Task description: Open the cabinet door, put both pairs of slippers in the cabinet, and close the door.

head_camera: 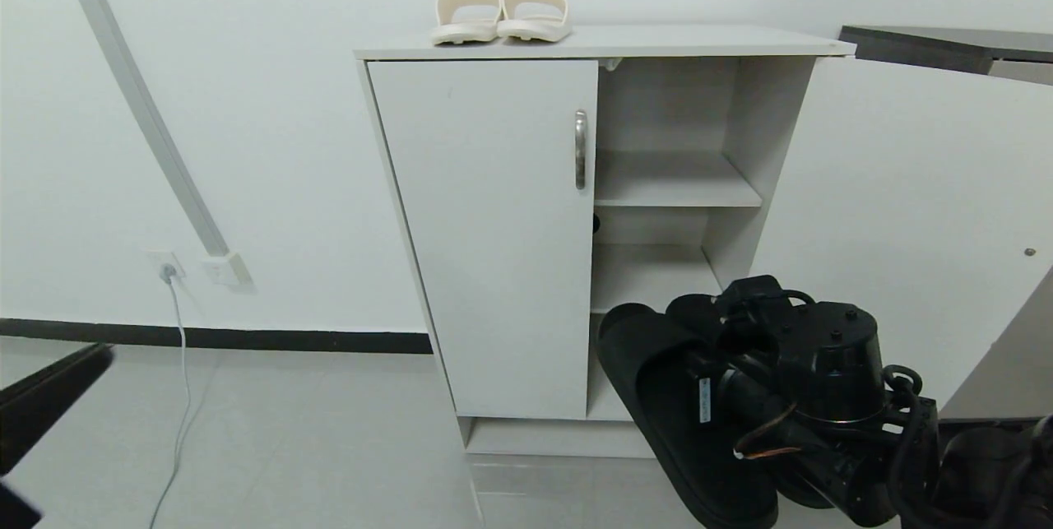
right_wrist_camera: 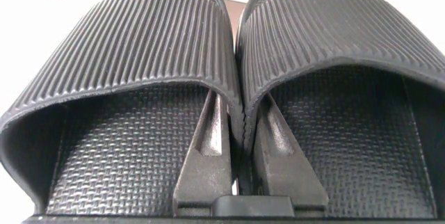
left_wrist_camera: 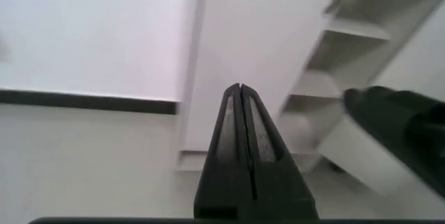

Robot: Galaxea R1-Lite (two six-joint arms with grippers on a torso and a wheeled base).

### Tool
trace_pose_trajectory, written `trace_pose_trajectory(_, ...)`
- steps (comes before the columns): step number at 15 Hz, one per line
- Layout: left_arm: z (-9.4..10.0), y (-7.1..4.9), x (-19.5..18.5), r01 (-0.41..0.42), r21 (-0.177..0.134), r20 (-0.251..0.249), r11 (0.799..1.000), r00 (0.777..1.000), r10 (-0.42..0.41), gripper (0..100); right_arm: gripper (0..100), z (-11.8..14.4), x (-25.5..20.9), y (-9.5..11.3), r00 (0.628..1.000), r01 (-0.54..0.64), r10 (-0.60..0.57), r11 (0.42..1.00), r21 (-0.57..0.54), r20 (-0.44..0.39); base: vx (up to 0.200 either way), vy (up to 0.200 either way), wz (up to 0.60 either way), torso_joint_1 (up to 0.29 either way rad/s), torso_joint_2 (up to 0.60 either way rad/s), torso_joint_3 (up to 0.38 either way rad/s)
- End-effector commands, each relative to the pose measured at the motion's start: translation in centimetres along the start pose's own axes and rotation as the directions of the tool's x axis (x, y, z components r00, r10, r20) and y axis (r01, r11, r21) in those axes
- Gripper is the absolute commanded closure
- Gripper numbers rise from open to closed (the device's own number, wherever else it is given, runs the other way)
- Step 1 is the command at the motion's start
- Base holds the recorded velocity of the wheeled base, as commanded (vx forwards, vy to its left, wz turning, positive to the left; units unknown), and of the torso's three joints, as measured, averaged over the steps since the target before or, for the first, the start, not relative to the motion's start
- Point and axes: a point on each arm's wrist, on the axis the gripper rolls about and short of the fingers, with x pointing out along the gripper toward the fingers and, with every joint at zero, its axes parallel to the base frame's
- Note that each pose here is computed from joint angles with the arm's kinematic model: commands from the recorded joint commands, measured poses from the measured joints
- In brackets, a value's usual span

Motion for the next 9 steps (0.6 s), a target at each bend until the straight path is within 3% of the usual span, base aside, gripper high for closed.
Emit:
trace_pose_trajectory(1,-2.4,1.5,-6.6,-0.163,0.011,0.133,0.987,0.978,0.16,100,100,0.0,0.1,0.1,1.0,-0.002,0.002,1.0,-0.002,-0.001,0.0,0.0,0.0,0.0,0.0,0.0)
trace_pose_trajectory(3,-4.0,1.8,-8.1,-0.199,0.071,0.157,0.977,0.97,0.186,100,100,0.0,0.0,0.1,1.0,0.001,-0.001,1.0,-0.004,0.0,0.0,0.0,0.0,0.0,0.0,0.0)
trace_pose_trajectory(6,-7.2,1.8,-8.8,-0.317,0.08,0.184,0.945,0.936,0.299,100,100,-0.1,0.0,0.2,1.0,-0.001,0.001,1.0,-0.007,-0.003,0.0,0.0,0.0,0.0,0.0,0.0)
trace_pose_trajectory(8,-9.4,2.2,-8.6,-0.321,0.109,0.167,0.941,0.939,0.301,100,100,-0.2,-0.1,0.3,1.0,-0.003,0.003,1.0,-0.009,-0.004,0.0,0.0,0.0,0.0,0.0,0.0)
trace_pose_trajectory(9,-10.3,2.4,-8.5,-0.296,0.116,0.154,0.948,0.948,0.278,100,100,-0.2,-0.1,0.3,1.0,-0.004,0.004,1.0,-0.009,-0.002,0.0,0.0,0.0,0.0,0.0,0.0)
